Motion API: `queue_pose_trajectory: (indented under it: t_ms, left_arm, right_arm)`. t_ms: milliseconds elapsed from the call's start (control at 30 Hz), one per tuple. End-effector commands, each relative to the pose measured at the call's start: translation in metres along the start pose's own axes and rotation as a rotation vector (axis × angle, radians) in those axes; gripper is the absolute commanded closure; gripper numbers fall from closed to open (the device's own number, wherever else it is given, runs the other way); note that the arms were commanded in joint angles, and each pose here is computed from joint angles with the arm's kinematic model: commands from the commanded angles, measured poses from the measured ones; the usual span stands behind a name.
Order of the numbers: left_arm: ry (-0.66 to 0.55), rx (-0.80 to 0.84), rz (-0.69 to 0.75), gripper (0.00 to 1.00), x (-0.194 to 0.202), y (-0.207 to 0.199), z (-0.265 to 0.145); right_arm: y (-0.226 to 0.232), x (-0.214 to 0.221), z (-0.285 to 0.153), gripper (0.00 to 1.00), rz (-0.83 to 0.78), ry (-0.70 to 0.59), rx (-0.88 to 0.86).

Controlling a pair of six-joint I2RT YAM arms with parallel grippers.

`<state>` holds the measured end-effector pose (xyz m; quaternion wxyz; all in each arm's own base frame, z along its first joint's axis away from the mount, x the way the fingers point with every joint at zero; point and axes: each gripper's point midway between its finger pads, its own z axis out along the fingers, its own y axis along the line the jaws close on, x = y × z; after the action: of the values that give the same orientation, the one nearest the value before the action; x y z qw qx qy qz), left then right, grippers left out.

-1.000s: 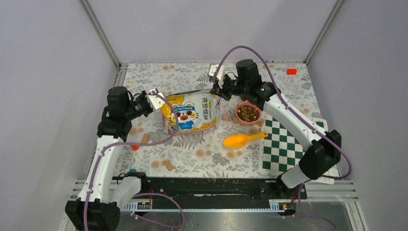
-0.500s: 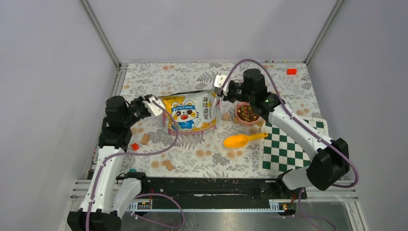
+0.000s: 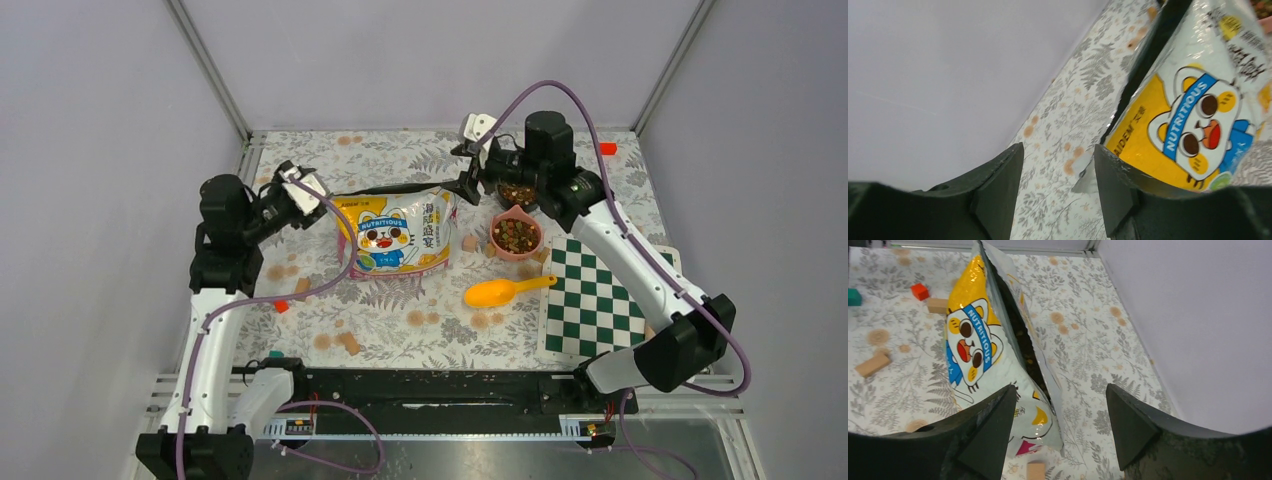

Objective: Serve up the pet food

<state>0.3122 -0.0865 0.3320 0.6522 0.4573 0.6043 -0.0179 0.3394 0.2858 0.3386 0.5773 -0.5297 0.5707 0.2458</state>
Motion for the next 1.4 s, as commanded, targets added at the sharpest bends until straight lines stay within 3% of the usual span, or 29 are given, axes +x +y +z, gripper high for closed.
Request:
queue_pose_trajectory:
  t_ms: [0, 333, 700, 1367]
  left_arm:
    - [-0.124, 0.123, -0.011, 0.44, -0.038, -0.015, 0.003]
    - [-0.120, 0.283, -0.077, 0.41, -0.033, -0.045, 0.025]
    - [-0.095, 0.304, -0.047, 0.40, -0.026, -0.047, 0.041]
    - [0.136, 0.302, 0.115, 0.43, 0.013, -0.034, 0.032]
  right_arm:
    - [0.018, -0.016, 0.006, 0.26, 0.073, -0.042, -0.129]
    - [0.025, 0.011, 0.032, 0.25, 0.125, 0.031, -0.229]
    - [0.031, 0.037, 0.040, 0.55, 0.052, 0.153, -0.284]
    - [0.020, 0.052, 0.028, 0.66, -0.166, 0.320, -0.234]
